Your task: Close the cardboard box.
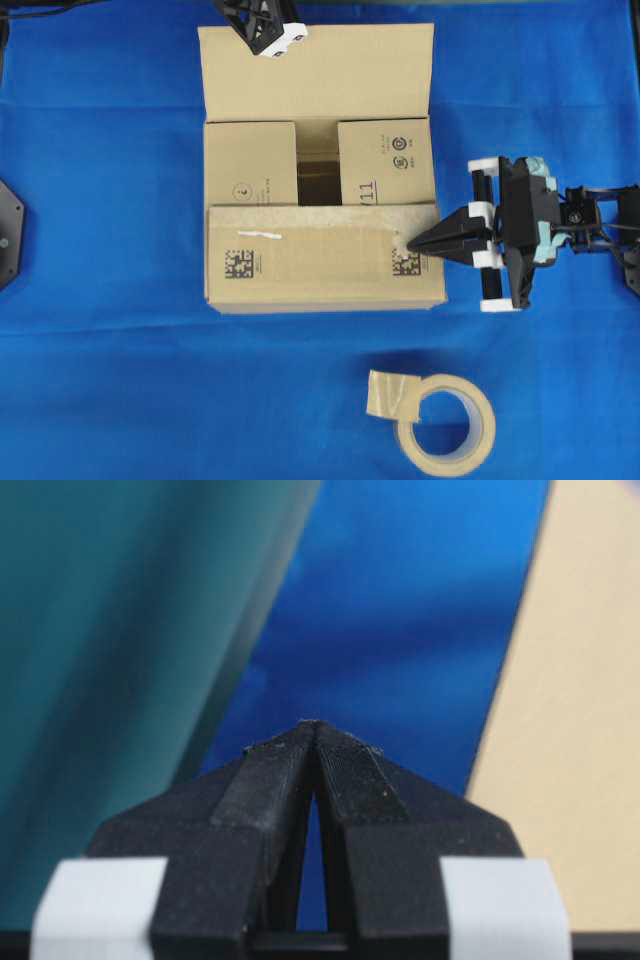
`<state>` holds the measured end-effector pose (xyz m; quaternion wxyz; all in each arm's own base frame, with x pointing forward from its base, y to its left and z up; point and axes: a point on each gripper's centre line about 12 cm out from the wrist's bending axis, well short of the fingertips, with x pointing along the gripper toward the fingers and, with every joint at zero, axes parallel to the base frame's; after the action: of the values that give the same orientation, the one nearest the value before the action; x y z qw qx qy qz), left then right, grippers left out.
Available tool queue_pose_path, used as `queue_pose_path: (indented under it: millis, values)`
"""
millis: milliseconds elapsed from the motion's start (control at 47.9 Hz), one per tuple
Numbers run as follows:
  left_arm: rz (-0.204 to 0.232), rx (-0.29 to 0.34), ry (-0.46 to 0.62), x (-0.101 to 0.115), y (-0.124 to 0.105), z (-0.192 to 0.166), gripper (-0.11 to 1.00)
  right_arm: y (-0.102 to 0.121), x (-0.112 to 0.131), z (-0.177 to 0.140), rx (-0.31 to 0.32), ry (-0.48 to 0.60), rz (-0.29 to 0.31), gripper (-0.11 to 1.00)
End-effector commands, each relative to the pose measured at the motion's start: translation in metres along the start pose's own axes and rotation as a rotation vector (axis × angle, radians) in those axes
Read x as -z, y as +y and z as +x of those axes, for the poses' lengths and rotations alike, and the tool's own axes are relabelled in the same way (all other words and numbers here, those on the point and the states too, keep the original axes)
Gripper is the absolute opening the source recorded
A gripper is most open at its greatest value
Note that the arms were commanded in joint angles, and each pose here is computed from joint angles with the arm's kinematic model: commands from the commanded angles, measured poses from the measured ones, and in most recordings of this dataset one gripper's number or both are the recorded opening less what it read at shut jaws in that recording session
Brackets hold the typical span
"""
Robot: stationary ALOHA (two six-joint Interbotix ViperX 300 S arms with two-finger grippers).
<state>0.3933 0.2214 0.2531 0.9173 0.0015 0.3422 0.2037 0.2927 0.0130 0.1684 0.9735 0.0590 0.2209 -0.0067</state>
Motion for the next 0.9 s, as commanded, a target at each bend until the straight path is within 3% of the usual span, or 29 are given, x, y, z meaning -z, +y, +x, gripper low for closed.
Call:
queue_pose_path:
  millis: [0, 125, 460, 877]
  values:
    - [-0.008, -0.003, 0.022, -0.005, 0.006, 0.001, 0.00, 0.000, -0.007, 0.001, -0.001, -0.021, 0.003, 0.00]
    - [-0.011, 0.010, 0.093, 0.004, 0.005, 0.012, 0.00, 0.000, -0.007, 0.001, -0.001, -0.021, 0.003, 0.00]
    - [0.004, 0.029, 0.093, -0.003, -0.004, 0.008, 0.00, 0.001, -0.008, 0.001, -0.001, -0.023, 0.003, 0.00]
    - [0.080, 0.119, 0.092, -0.026, -0.053, -0.018, 0.00, 0.001, -0.010, 0.002, -0.002, -0.032, -0.002, 0.00]
